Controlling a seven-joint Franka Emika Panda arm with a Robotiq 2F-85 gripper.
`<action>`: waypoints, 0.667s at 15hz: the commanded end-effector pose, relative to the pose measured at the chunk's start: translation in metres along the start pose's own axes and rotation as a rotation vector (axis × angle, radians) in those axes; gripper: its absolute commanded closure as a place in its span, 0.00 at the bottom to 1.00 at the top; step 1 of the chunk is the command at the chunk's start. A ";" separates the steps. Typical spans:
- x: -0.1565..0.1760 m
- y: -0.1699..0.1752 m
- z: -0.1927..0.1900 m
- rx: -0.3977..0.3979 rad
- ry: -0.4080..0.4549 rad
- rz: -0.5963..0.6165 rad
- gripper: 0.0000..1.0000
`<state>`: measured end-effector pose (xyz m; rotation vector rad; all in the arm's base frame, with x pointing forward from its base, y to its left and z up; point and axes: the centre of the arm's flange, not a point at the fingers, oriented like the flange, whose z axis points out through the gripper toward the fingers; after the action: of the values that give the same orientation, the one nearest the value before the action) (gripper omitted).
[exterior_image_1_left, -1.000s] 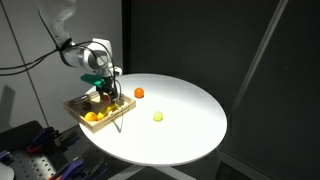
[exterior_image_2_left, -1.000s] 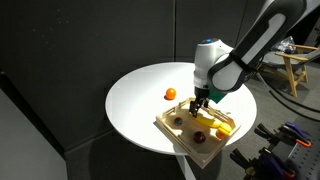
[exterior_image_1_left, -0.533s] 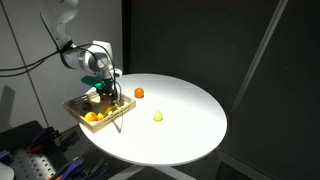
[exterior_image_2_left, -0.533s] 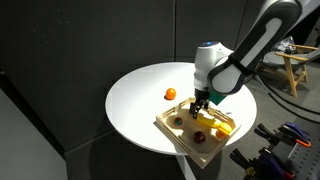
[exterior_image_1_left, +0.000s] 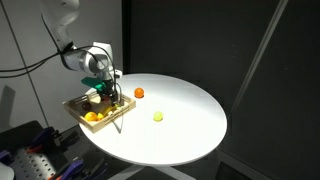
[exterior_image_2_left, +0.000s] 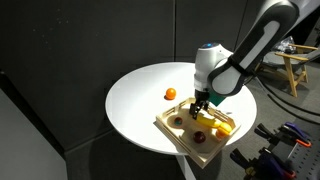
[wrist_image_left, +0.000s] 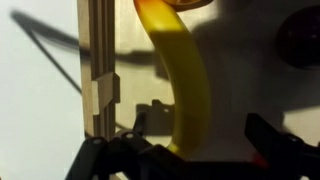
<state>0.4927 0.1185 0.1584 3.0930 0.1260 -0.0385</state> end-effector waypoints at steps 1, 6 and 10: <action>0.005 0.004 0.004 0.011 0.008 0.001 0.00; 0.005 0.006 0.009 0.007 0.001 0.005 0.00; 0.005 0.008 0.011 0.005 -0.002 0.008 0.00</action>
<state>0.4926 0.1133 0.1490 3.0890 0.1123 -0.0561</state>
